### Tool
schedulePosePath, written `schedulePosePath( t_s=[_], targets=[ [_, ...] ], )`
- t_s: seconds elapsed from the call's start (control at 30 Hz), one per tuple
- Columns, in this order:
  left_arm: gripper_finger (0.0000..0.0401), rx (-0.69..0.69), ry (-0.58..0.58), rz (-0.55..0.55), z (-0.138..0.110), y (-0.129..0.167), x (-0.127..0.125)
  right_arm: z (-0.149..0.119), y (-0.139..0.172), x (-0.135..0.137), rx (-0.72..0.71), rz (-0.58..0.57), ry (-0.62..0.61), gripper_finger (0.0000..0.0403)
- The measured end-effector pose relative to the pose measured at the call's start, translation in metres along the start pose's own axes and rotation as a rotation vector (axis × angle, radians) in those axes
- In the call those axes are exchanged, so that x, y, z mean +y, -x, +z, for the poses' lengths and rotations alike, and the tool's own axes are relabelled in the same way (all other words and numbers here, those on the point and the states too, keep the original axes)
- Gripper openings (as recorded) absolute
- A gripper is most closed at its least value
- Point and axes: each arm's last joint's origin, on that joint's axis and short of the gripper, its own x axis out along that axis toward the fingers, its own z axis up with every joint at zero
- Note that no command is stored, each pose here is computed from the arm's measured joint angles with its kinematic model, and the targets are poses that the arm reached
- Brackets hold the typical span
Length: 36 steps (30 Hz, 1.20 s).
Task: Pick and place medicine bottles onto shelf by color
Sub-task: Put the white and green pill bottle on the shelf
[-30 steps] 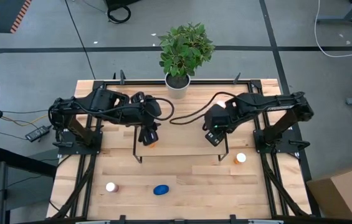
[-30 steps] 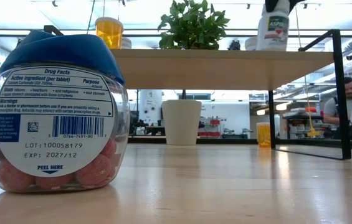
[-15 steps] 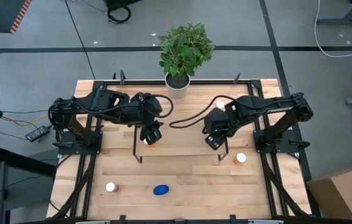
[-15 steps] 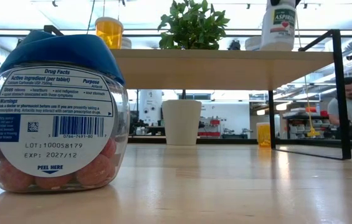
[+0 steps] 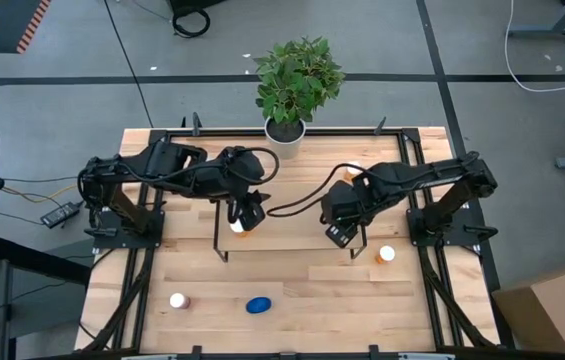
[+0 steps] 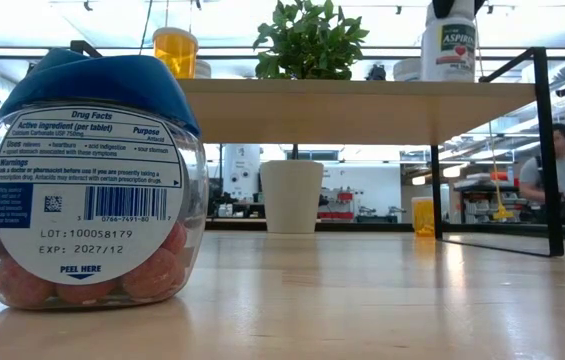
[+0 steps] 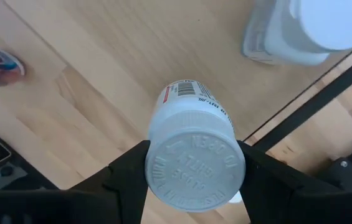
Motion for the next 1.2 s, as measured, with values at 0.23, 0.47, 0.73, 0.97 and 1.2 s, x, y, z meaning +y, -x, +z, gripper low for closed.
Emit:
schedulePosePath(
  t_s=[0.23,0.47,0.73,0.97,1.2],
  targets=[
    [0.0188,0.001,0.0,0.0,-0.0001,0.0,0.0,-0.0006,0.0001,-0.0005,0.008,-0.002,0.002,0.0219],
    [0.0183,0.0,0.0,0.0,0.0,0.0,0.0,-0.0008,0.0001,-0.0002,0.015,0.003,-0.008,0.0223],
    [0.0184,-0.014,0.006,-0.007,0.0014,0.0,-0.0007,-0.001,0.0001,0.0001,0.022,0.01,-0.008,0.0223],
    [0.0185,-0.074,0.026,-0.034,0.0083,-0.0002,-0.0023,-0.0005,0.0001,0.0013,0.019,0.023,-0.031,0.0223],
    [0.0185,-0.082,0.029,-0.038,0.0091,-0.0002,-0.0027,-0.0006,0.0001,0.0014,0.02,0.023,-0.039,0.0224]
  ],
)
